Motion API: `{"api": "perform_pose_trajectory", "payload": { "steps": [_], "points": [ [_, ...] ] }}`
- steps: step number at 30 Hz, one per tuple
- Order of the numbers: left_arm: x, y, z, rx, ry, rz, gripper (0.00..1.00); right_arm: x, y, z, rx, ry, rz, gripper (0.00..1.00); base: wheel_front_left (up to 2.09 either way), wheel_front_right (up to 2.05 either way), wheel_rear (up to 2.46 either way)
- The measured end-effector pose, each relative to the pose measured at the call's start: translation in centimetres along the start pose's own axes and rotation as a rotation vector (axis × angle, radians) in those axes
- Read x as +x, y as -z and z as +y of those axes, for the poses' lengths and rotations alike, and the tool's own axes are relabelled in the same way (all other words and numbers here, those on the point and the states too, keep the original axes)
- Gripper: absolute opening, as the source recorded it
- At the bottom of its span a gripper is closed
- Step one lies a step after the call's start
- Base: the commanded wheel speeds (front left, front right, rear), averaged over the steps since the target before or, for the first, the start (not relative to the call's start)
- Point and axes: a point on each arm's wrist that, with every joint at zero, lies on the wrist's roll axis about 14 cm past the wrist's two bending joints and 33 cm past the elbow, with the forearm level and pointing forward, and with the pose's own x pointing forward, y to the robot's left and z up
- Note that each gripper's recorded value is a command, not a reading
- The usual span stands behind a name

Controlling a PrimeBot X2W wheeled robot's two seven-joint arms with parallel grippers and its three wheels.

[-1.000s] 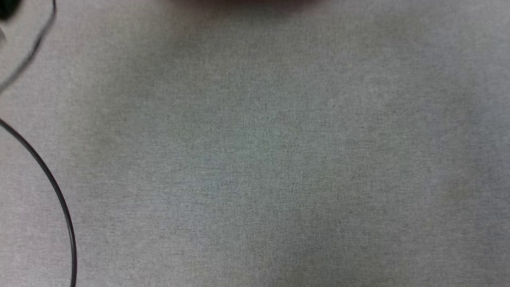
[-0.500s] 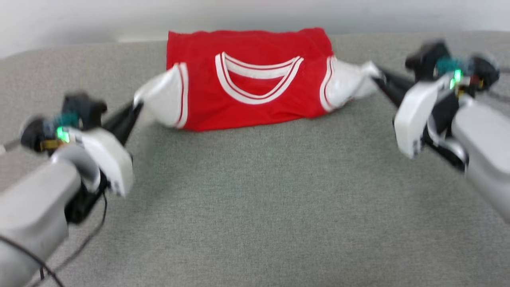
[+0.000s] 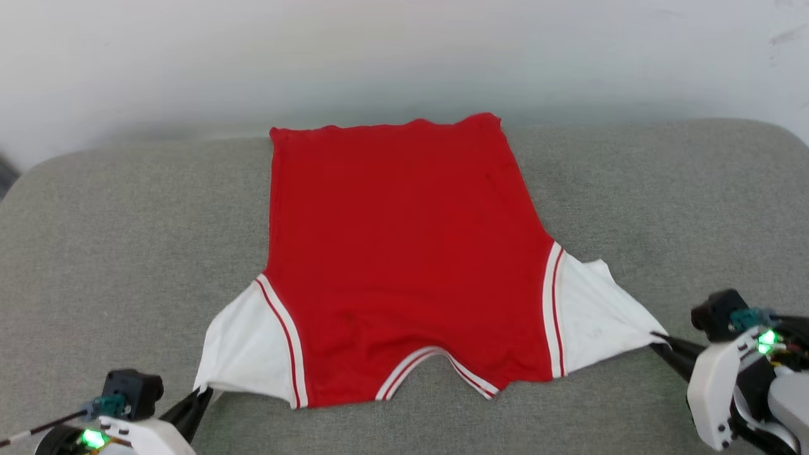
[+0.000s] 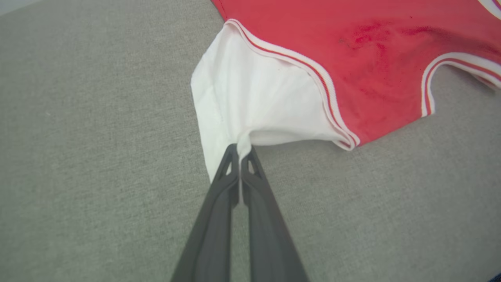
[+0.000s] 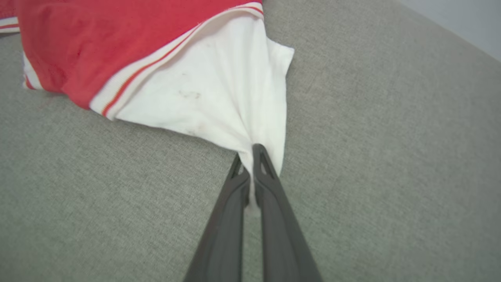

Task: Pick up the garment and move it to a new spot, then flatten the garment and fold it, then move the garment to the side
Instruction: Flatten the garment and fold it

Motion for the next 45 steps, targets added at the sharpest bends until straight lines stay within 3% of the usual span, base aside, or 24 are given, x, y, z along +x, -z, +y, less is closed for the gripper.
{"api": "perform_pose_trajectory", "payload": {
  "steps": [13, 18, 19, 20, 26, 32, 36, 40, 45],
  "points": [
    [-6.0, 5.1, -1.0, -0.089, -0.076, 0.085, 0.00, -6.6, 9.2, 5.2, 0.147, -0.077, 0.167, 0.00, 0.00, 0.00, 0.00],
    [-6.0, 4.6, -1.2, -0.100, -0.083, 0.066, 0.00, -6.9, 9.3, 5.6, 0.168, -0.081, 0.179, 0.00, 0.00, 0.00, 0.00],
    [-5.9, 4.4, -1.4, -0.103, -0.078, 0.059, 0.00, -6.6, 9.0, 5.3, 0.178, -0.073, 0.177, 0.47, 0.00, 0.00, 0.00],
    [-5.7, 4.2, -1.5, -0.105, -0.076, 0.050, 0.00, -6.5, 8.9, 5.2, 0.185, -0.069, 0.182, 1.00, 0.00, 0.00, 0.00],
    [-4.9, 2.5, -1.5, -0.094, -0.086, -0.003, 0.00, -5.0, 2.9, 0.8, 0.112, 0.002, 0.057, 1.00, 0.00, 0.00, 0.00],
    [-3.7, 1.1, -1.7, -0.081, -0.085, -0.041, 0.00, -4.5, -10.9, -6.7, -0.036, 0.158, -0.256, 1.00, 0.00, 0.00, 0.00],
    [-2.3, 0.2, -1.7, -0.070, -0.076, -0.064, 0.00, -3.3, -17.9, -9.2, -0.052, 0.204, -0.370, 1.00, 0.00, 0.00, 0.00],
    [-0.7, -0.3, -1.6, -0.061, -0.066, -0.072, 0.00, 0.2, -21.5, -10.3, -0.066, 0.197, -0.320, 1.00, 0.00, 0.00, 0.00],
    [1.0, -0.5, -1.3, -0.077, -0.073, -0.076, 0.00, 6.6, -21.5, -10.0, -0.025, 0.126, -0.106, 1.00, 0.00, 0.00, 0.00]
  ]
}}
